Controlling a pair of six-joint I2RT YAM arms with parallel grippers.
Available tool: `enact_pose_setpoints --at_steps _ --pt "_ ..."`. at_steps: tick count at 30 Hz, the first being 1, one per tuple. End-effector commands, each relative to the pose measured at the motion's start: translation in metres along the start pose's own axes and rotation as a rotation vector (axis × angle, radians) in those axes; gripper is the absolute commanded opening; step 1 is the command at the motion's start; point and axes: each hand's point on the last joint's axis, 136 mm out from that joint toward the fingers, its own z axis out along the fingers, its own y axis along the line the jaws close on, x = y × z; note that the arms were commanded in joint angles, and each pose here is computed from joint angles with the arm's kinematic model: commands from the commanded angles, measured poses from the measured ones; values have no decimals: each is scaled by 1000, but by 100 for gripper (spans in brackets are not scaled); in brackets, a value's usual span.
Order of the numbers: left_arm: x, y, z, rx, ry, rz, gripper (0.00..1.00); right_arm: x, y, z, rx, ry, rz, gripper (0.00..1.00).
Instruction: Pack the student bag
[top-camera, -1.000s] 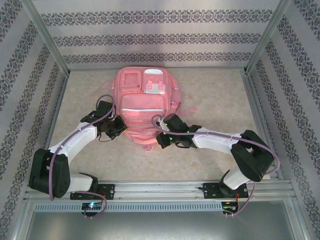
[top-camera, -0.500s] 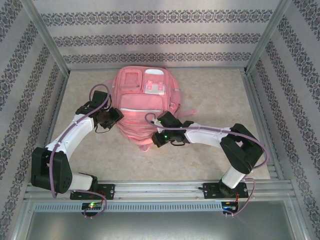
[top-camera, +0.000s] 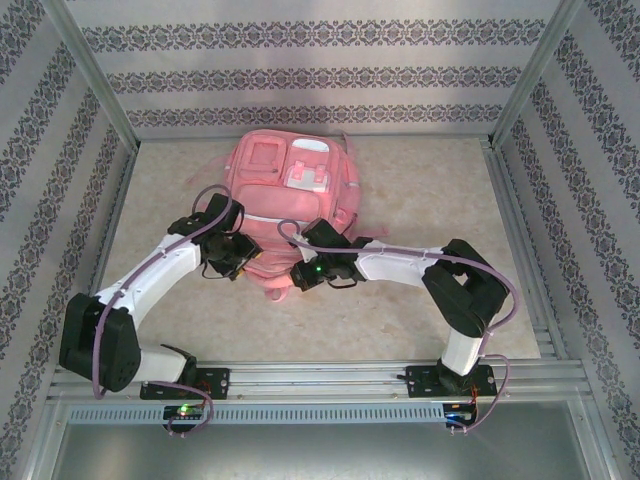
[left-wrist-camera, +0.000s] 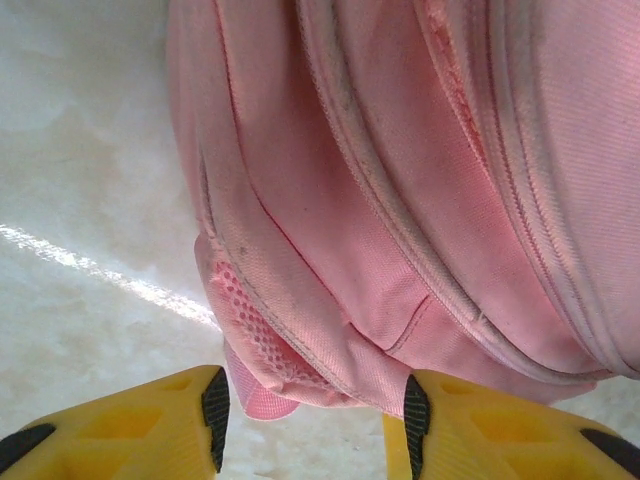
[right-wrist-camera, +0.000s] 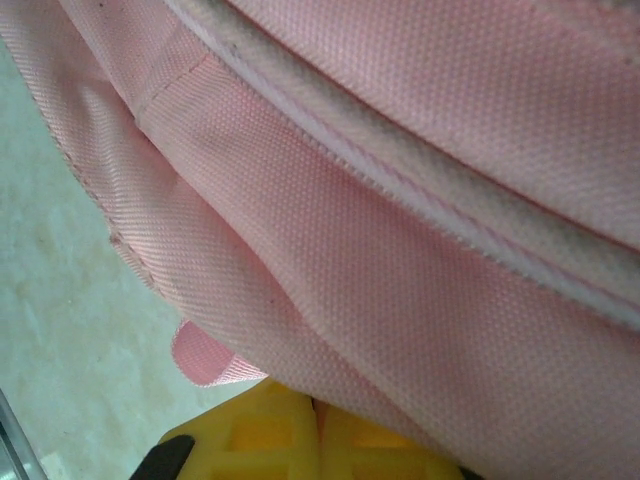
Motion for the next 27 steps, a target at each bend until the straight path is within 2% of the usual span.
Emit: enact_pose_setpoints --at_steps 1,5,10,18,27 --pt "0 0 10 -9 0 -25 48 -3 4 1 -7 -14 -2 0" --pt "-6 4 19 -44 -18 -8 43 3 -2 -1 17 -10 4 0" --pt "-16 14 29 -94 -29 -6 31 14 -10 -6 50 0 5 0" --pt "-37 19 17 -88 -89 -8 8 32 -32 -18 144 17 -14 0" --pt "-50 23 1 -91 -136 -1 6 33 -61 -38 210 -7 27 0"
